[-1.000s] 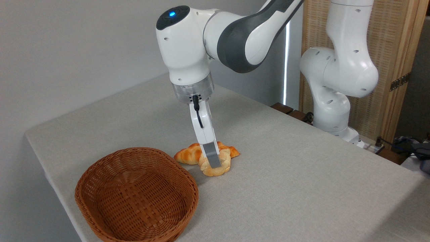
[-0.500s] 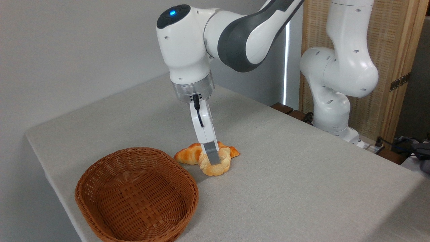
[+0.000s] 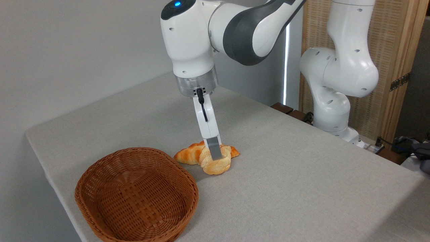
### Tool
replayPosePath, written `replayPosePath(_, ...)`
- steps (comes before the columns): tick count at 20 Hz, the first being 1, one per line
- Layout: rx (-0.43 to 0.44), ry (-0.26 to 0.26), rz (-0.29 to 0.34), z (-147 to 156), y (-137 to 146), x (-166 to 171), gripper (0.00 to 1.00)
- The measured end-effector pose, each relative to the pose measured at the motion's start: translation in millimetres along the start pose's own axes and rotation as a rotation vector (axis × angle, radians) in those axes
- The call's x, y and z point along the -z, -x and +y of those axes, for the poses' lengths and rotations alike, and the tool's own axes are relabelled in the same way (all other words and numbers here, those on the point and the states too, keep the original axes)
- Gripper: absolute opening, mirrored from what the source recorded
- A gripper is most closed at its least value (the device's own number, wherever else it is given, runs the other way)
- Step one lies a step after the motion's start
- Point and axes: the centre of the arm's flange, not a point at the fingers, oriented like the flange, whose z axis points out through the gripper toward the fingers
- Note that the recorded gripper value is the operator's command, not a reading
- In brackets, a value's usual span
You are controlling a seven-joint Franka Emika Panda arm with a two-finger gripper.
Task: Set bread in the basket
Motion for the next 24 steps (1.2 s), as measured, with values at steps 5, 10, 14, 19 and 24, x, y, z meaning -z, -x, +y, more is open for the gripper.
replayPosePath(5,0.034,0.005,0.010,-4,17,9,0.30)
replayPosePath(10,0.117,-0.046,0.106,-15,48,51,0.30)
replayPosePath(14,0.157,-0.084,0.189,-23,56,73,0.30)
replayPosePath(19,0.236,-0.193,0.261,-43,53,82,0.34)
replayPosePath(24,0.322,-0.256,0.311,-60,46,79,0.90)
